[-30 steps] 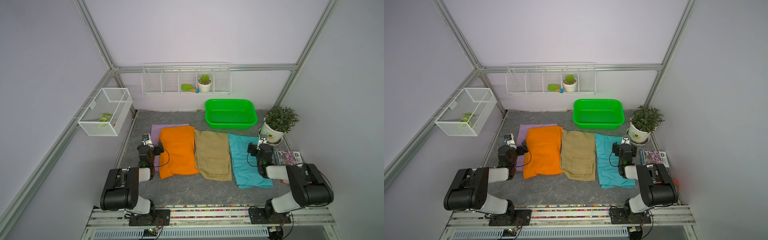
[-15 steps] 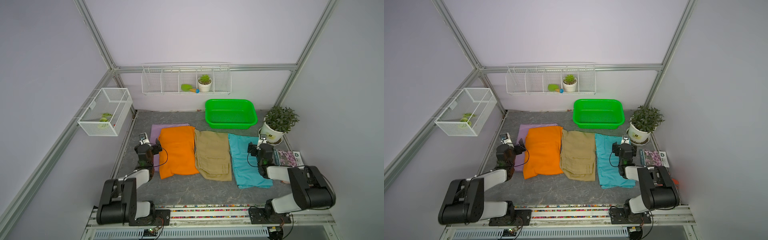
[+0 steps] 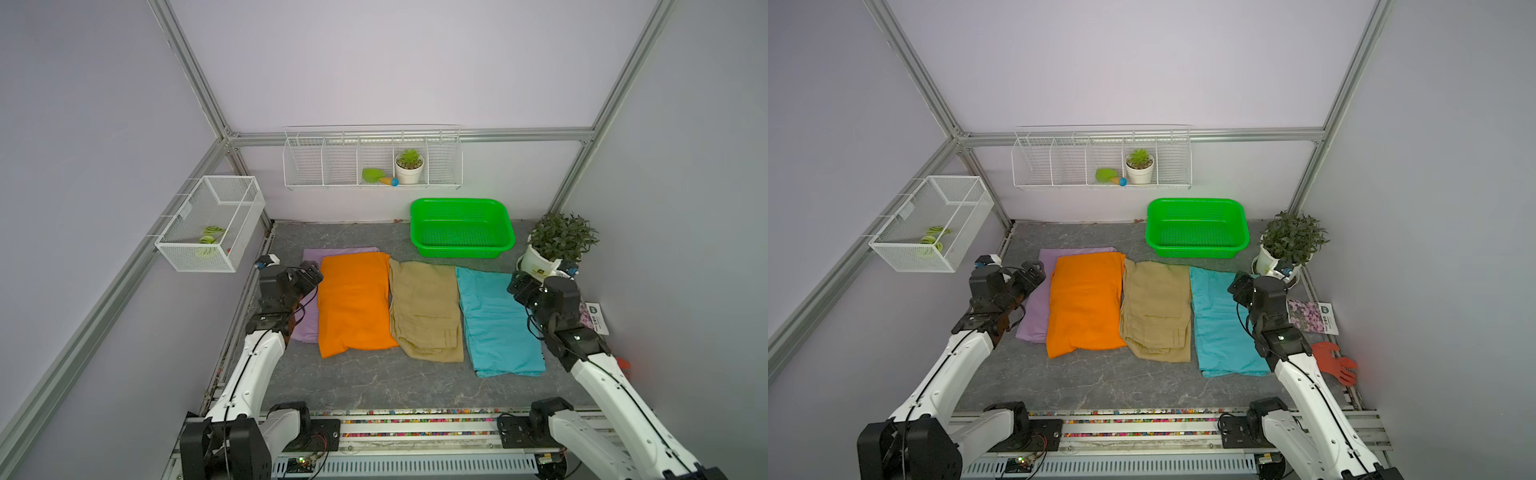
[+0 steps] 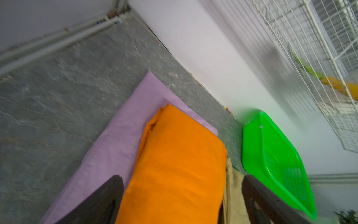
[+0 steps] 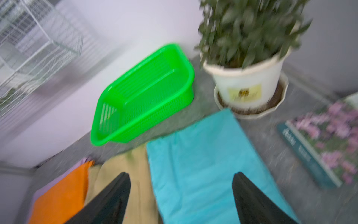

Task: Put the folded long pants in the basket
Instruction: Pick up the long pant at the center of the board.

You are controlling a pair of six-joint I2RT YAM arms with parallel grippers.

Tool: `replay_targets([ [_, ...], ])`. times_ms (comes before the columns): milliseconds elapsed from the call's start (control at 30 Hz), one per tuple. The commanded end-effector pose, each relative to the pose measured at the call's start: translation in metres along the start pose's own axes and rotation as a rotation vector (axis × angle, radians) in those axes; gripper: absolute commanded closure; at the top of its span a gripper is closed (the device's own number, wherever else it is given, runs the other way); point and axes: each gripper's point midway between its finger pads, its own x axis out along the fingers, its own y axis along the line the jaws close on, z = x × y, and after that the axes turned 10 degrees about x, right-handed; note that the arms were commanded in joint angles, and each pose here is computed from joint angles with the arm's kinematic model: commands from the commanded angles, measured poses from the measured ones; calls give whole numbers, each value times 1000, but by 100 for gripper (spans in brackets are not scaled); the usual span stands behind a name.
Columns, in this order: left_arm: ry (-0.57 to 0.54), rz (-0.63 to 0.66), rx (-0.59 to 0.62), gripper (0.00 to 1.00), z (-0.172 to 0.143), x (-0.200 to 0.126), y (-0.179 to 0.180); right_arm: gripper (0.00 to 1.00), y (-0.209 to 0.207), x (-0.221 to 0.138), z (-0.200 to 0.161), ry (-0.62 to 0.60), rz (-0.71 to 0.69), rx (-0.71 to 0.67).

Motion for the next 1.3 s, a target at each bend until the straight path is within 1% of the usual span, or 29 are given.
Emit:
replay_targets([
  [0,252,-120,28,3,-30,-17,-29,14,-24,-22,-88,321,-107,185],
  [100,323,-203,113,5,-42,-26,-41,14,-16,-30,-141,424,-89,284],
  [133,344,-213,128,6,-46,-28,-43,15,-12,-28,-154,440,-81,314],
  [200,375,-204,157,7,-52,-32,-40,16,3,-29,-184,468,-71,318],
  [267,388,-196,186,7,-57,-35,-36,15,16,-30,-205,480,-92,291],
  [333,389,-164,199,8,-60,-35,-29,16,16,-30,-223,480,-178,304],
  [433,379,-177,197,8,-61,-36,-30,15,24,-23,-251,481,-177,354],
  [600,391,-172,192,9,-64,-36,-28,15,31,-13,-296,529,-195,424],
  [700,385,-169,193,9,-64,-38,-28,15,37,-9,-305,533,-200,428],
  [833,374,-163,196,9,-63,-39,-27,16,30,-3,-305,489,-245,460],
  [933,375,-153,195,9,-64,-39,-25,18,26,1,-310,478,-269,488],
  [1033,384,-152,189,10,-66,-38,-24,21,23,8,-311,449,-261,509],
  [1067,386,-153,187,10,-66,-37,-24,23,22,11,-309,435,-260,510],
  [1133,389,-154,187,11,-67,-37,-24,31,19,16,-305,416,-270,502],
  [1200,393,-170,192,11,-67,-38,-26,47,14,21,-300,415,-282,497],
  [1267,396,-174,192,11,-68,-37,-27,58,10,25,-294,407,-293,484],
])
